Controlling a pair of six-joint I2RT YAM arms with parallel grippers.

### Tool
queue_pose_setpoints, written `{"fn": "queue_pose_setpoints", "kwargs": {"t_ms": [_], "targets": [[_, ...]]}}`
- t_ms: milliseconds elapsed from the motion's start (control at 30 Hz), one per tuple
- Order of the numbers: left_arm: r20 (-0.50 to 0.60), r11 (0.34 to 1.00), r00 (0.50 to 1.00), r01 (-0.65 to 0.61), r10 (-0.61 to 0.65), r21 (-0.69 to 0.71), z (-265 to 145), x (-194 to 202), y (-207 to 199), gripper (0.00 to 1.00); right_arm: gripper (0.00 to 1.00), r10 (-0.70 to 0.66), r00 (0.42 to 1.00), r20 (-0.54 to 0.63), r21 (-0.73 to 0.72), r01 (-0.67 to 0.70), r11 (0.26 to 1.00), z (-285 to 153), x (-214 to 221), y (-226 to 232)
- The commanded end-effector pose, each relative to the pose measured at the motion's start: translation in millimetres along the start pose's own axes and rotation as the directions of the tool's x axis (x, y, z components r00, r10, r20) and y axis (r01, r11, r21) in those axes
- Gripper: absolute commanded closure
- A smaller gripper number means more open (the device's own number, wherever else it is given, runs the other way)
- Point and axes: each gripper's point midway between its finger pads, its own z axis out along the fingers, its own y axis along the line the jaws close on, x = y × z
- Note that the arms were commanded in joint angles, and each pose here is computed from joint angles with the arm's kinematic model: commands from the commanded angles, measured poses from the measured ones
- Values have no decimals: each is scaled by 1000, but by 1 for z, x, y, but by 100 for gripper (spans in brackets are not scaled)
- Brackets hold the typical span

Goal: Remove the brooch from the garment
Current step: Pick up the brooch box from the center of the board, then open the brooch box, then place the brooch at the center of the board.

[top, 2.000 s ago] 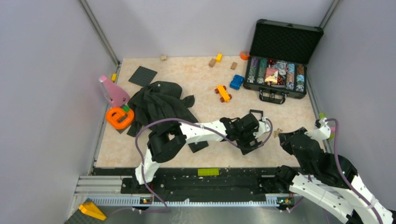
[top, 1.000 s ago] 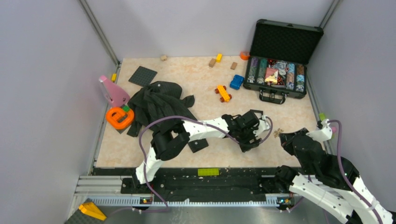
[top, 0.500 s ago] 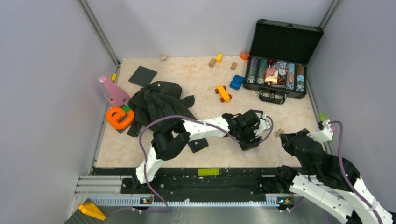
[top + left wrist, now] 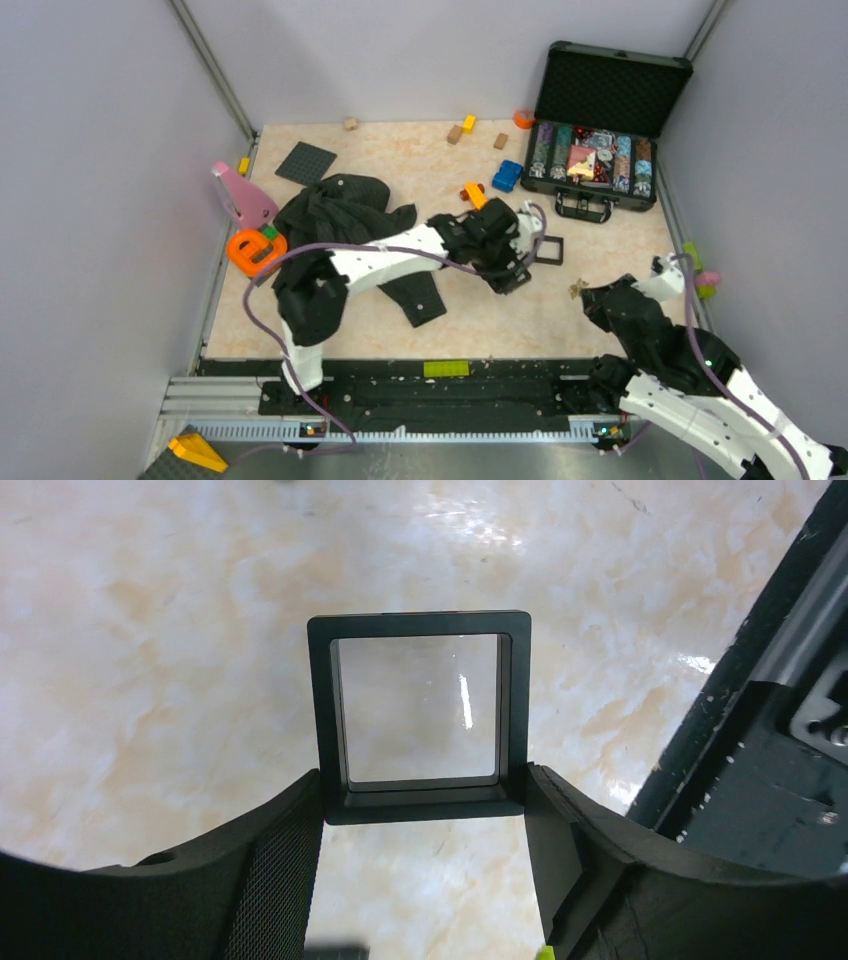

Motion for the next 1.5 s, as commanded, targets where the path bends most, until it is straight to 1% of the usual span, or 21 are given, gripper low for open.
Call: {"fn": "queue_pose_setpoints", "kwargs": {"t_ms": [0, 67, 100, 200, 267, 300, 367, 567, 700, 800, 833, 867, 967, 1000, 1067, 1100, 1133, 1200, 1267, 1367, 1467], "targets": [[94, 990, 985, 143, -142, 0, -59, -14, 12, 43, 100, -53, 996, -77, -91, 46, 995, 21, 34, 24], [88, 978, 975, 207, -205, -16, -70, -3, 21, 44, 100, -125, 983, -133, -244, 90, 966, 28, 60, 48], [92, 971, 967, 239, -236, -18, -75, 2, 25, 44, 100, -158, 973, -170, -311, 100, 945, 34, 82, 51], [134, 946, 939, 323, -317, -19, -93, 15, 39, 47, 100, -186, 956, -225, -500, 51, 864, 40, 122, 73], [168, 930, 919, 366, -357, -24, -105, 24, 47, 49, 100, -189, 951, -246, -581, 12, 814, 41, 139, 83], [183, 923, 909, 385, -374, -25, -111, 29, 51, 49, 100, -186, 948, -257, -598, -4, 802, 43, 146, 85], [209, 911, 893, 413, -399, -24, -122, 37, 55, 49, 100, -186, 943, -275, -594, -14, 804, 50, 156, 86], [254, 890, 860, 456, -442, 4, -139, 54, 55, 49, 100, -267, 902, -340, -573, 26, 819, 64, 182, 91], [271, 876, 836, 478, -477, 65, -141, 55, 51, 51, 100, -291, 891, -349, -543, 60, 837, 74, 188, 87], [272, 869, 826, 480, -494, 123, -141, 52, 46, 54, 97, -313, 887, -339, -536, 91, 839, 78, 189, 84], [272, 867, 824, 480, -498, 134, -141, 52, 45, 54, 94, -318, 887, -336, -528, 102, 843, 79, 188, 82], [275, 864, 820, 483, -503, 141, -142, 51, 44, 55, 88, -322, 886, -332, -522, 112, 845, 81, 187, 80], [269, 847, 803, 505, -531, 166, -142, 50, 45, 56, 62, -358, 879, -315, -506, 164, 847, 83, 181, 78], [269, 842, 797, 509, -540, 180, -142, 49, 45, 56, 58, -378, 871, -314, -486, 195, 852, 84, 178, 73], [265, 831, 789, 508, -555, 228, -142, 46, 40, 57, 42, -413, 862, -293, -469, 247, 848, 83, 168, 74], [264, 823, 781, 511, -565, 249, -143, 44, 39, 57, 33, -435, 858, -274, -479, 271, 835, 80, 163, 78], [257, 812, 773, 518, -579, 271, -143, 43, 37, 58, 27, -466, 850, -246, -506, 298, 810, 77, 157, 85], [250, 799, 766, 515, -592, 311, -144, 39, 33, 58, 14, -539, 822, -183, -596, 343, 726, 65, 150, 104], [236, 780, 755, 525, -611, 341, -143, 36, 30, 59, 7, -590, 799, -112, -664, 382, 643, 55, 145, 122], [211, 747, 739, 534, -640, 396, -144, 30, 24, 59, 4, -635, 773, -2, -719, 440, 538, 43, 140, 144], [202, 722, 724, 535, -659, 439, -146, 24, 19, 59, 2, -626, 777, 71, -751, 454, 479, 37, 135, 161]]}}
